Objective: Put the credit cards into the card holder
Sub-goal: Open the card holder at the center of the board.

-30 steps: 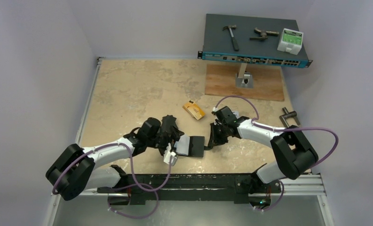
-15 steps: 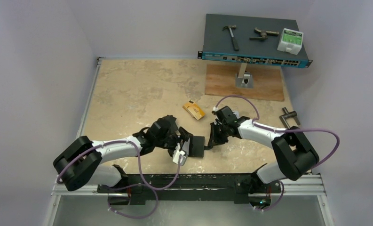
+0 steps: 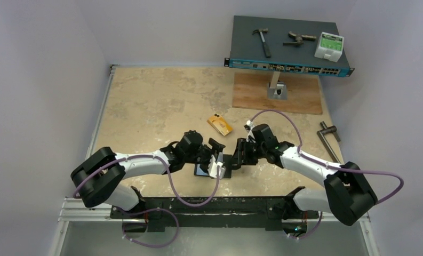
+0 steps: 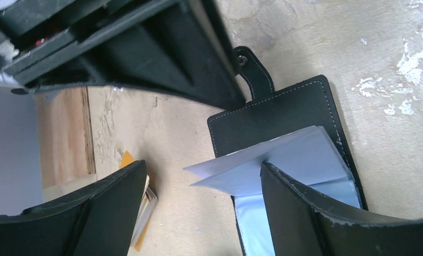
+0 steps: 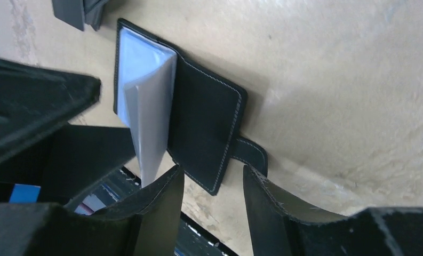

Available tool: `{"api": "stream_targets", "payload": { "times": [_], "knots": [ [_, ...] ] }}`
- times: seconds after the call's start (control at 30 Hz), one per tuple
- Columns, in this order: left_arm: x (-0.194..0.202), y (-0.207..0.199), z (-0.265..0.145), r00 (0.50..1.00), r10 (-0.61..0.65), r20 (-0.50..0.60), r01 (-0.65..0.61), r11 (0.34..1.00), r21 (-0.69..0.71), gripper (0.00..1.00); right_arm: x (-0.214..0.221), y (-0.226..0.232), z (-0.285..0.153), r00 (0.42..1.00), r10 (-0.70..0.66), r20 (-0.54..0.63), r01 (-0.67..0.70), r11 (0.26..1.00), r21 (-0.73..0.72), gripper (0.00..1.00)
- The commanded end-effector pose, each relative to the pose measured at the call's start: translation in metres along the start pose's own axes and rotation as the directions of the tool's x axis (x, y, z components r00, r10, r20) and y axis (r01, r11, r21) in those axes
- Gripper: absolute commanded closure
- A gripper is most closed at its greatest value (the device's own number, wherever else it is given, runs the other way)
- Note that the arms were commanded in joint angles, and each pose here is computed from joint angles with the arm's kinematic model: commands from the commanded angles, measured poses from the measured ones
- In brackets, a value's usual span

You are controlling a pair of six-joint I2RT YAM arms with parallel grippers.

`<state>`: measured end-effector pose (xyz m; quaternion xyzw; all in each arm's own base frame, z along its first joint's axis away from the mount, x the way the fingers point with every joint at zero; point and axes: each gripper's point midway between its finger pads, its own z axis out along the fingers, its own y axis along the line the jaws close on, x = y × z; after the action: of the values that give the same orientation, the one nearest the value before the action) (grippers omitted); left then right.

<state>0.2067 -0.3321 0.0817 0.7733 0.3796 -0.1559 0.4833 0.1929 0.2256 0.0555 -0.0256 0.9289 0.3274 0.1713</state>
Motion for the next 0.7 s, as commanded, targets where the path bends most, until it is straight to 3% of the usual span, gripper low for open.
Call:
{"api": "stream_targets", "payload": {
  "times": [0.0,0.1,0.3,0.5,0.67],
  "knots": [
    [-0.005,0.013,0.008,1.0,-0.023,-0.001,0.023,0.999,-0.038,0.22,-0.004,0.009,-0.009,0.997,0.035,0.065,-0.033,0.999,-0.041,0.55],
    [0.0,0.005,0.015,0.999,-0.024,-0.038,0.023,0.999,-0.026,0.24,-0.018,0.006,-0.021,0.99,0.044,0.133,-0.046,0.999,0.011,0.53],
    [0.008,-0.009,0.027,0.991,-0.044,-0.129,0.047,0.999,0.022,0.45,-0.055,0.01,-0.047,0.963,0.058,0.265,-0.075,0.996,0.057,0.49],
    [0.016,-0.043,0.034,0.984,-0.025,-0.179,0.05,0.989,0.138,0.51,-0.104,0.011,-0.079,0.91,0.073,0.408,-0.106,0.993,0.059,0.47],
    [0.015,-0.064,0.031,0.974,-0.035,-0.224,0.087,0.97,0.227,0.51,-0.13,0.029,-0.073,0.909,0.069,0.411,-0.071,0.997,-0.011,0.47]
  ]
}}
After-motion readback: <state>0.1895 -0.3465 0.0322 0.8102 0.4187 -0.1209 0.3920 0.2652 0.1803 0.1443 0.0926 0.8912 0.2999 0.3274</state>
